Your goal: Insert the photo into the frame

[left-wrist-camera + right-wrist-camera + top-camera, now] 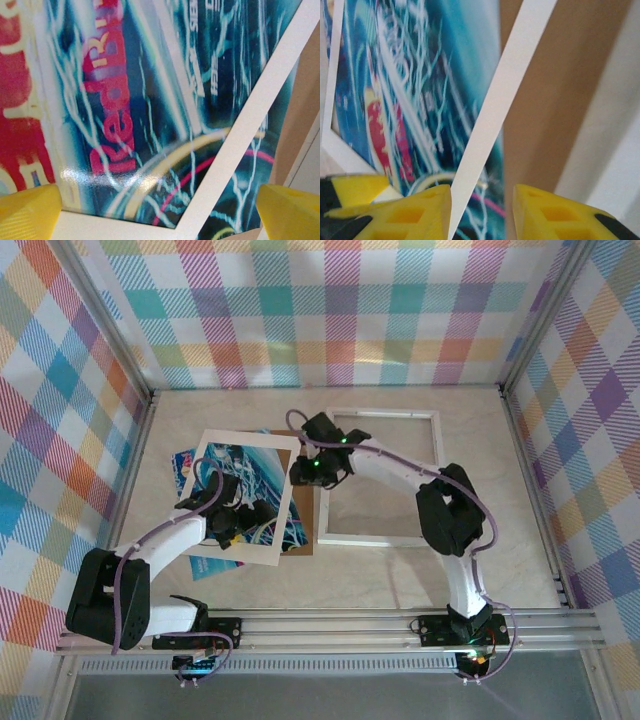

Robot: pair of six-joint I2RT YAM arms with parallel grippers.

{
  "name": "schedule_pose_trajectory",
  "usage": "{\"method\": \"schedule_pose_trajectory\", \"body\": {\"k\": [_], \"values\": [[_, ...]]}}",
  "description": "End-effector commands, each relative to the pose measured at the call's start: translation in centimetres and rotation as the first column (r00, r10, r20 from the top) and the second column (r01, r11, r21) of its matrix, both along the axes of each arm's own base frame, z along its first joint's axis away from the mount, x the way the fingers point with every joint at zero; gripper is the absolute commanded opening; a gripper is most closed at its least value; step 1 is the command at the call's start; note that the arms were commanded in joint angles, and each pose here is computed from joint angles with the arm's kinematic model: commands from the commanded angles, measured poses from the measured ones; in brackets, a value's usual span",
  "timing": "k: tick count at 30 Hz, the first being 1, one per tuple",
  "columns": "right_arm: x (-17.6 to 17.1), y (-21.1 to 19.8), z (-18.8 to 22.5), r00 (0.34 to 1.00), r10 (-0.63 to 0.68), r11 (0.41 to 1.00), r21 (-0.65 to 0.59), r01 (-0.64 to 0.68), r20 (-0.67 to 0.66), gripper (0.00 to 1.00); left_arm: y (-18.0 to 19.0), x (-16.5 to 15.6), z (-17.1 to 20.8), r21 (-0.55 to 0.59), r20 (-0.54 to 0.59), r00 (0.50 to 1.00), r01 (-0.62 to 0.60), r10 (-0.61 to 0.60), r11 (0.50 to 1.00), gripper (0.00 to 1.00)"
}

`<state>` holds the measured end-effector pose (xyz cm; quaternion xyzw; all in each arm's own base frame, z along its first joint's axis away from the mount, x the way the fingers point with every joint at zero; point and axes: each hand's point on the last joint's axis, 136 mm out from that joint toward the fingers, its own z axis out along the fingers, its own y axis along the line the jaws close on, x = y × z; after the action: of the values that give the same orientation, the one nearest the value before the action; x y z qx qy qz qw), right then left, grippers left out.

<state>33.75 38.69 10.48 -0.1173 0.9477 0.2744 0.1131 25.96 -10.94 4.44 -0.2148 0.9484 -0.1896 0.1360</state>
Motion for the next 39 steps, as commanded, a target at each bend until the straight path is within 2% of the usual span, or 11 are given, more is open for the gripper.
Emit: {"method": "schedule_pose_trajectory", "body": {"k": [1,6,11,15,21,30,34,36,39], "values": [[-1.8,1.7,-2.2,0.996,-0.002,1.000,0.022,0.004,-0.088,0.37,0.3,-0.6,-1.1,0.001,-0.019,1.000,-0.021,0.021,1.000,1.00],[-0.7,3.3,-3.9,0.995,-0.056,0.998,0.020,0.058,-0.085,0.36,0.5,-1.4,-1.8,-0.006,-0.014,1.000,-0.026,0.026,1.000,1.00],[1.2,3.0,-5.5,0.991,-0.129,0.991,-0.029,0.128,-0.041,0.34,0.7,-2.0,-2.6,0.001,-0.026,0.999,-0.027,0.027,1.000,1.00],[2.6,3.2,-6.0,0.990,-0.139,0.989,-0.047,0.139,0.005,0.34,0.7,-2.1,-3.0,0.004,-0.033,0.999,-0.022,0.022,1.000,1.00],[3.6,3.8,-7.7,0.988,-0.152,0.986,-0.063,0.152,0.007,0.34,0.7,-2.2,-3.2,0.005,-0.039,0.999,-0.010,0.010,1.000,1.00],[4.2,2.0,-9.0,0.976,-0.212,0.965,-0.147,0.216,0.048,0.37,0.4,-2.3,-3.3,-0.012,-0.038,0.999,-0.011,0.011,1.000,1.00],[3.8,3.3,-9.6,0.982,-0.189,0.973,-0.130,0.189,0.015,0.40,0.3,-2.5,-3.6,-0.016,-0.051,0.999,-0.008,0.007,1.000,1.00],[3.5,4.2,-10.0,0.984,-0.180,0.977,-0.114,0.178,-0.014,0.41,0.0,-1.7,-3.3,-0.031,-0.020,1.000,-0.005,0.004,0.999,1.00],[3.1,5.7,-9.8,0.986,-0.156,0.988,-0.030,0.155,-0.051,0.42,-0.1,-1.6,-3.5,-0.034,-0.023,1.000,-0.004,0.003,0.999,1.00]]}}
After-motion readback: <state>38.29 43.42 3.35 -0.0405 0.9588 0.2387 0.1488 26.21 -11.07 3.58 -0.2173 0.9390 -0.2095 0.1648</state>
